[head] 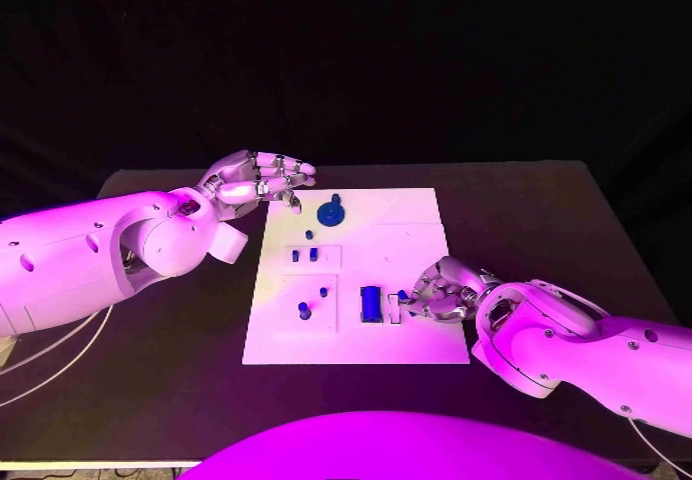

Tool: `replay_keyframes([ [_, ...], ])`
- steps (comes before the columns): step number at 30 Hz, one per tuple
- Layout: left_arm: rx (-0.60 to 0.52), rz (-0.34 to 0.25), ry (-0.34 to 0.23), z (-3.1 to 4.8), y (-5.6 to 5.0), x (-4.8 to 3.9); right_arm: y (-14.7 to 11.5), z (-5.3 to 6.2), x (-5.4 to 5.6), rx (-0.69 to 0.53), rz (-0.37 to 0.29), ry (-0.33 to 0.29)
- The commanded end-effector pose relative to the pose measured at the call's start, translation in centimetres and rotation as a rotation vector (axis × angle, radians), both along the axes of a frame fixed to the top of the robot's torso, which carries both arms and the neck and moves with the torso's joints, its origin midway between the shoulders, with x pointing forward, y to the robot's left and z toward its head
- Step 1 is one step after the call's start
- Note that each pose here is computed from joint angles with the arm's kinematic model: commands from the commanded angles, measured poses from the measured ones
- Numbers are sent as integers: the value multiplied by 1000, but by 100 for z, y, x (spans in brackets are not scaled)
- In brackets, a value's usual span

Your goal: Assemble the parts on the task board

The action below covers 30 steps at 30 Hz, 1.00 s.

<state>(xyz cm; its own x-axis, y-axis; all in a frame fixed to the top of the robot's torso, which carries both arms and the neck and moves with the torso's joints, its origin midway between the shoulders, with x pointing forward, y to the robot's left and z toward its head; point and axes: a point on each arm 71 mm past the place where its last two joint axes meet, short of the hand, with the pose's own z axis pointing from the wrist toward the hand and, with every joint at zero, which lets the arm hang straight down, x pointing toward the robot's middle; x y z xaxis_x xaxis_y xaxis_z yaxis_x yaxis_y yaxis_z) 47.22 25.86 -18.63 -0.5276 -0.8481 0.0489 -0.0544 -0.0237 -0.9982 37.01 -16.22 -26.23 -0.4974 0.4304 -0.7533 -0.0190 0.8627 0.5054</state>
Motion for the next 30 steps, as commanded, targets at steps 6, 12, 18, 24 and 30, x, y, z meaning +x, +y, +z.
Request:
replay_keyframes([
  [6,-15,-18,1,9,-25,-11,76,-24,-22,44,2,29],
  [12,-14,-19,2,9,-24,-13,103,-53,-17,43,6,40],
  [18,-14,-21,4,8,-23,-15,139,-76,-19,43,15,50],
  [24,-12,-20,5,8,-18,-16,150,-104,-20,37,21,62],
  [30,-11,-18,6,7,-13,-16,144,-110,-21,34,23,60],
])
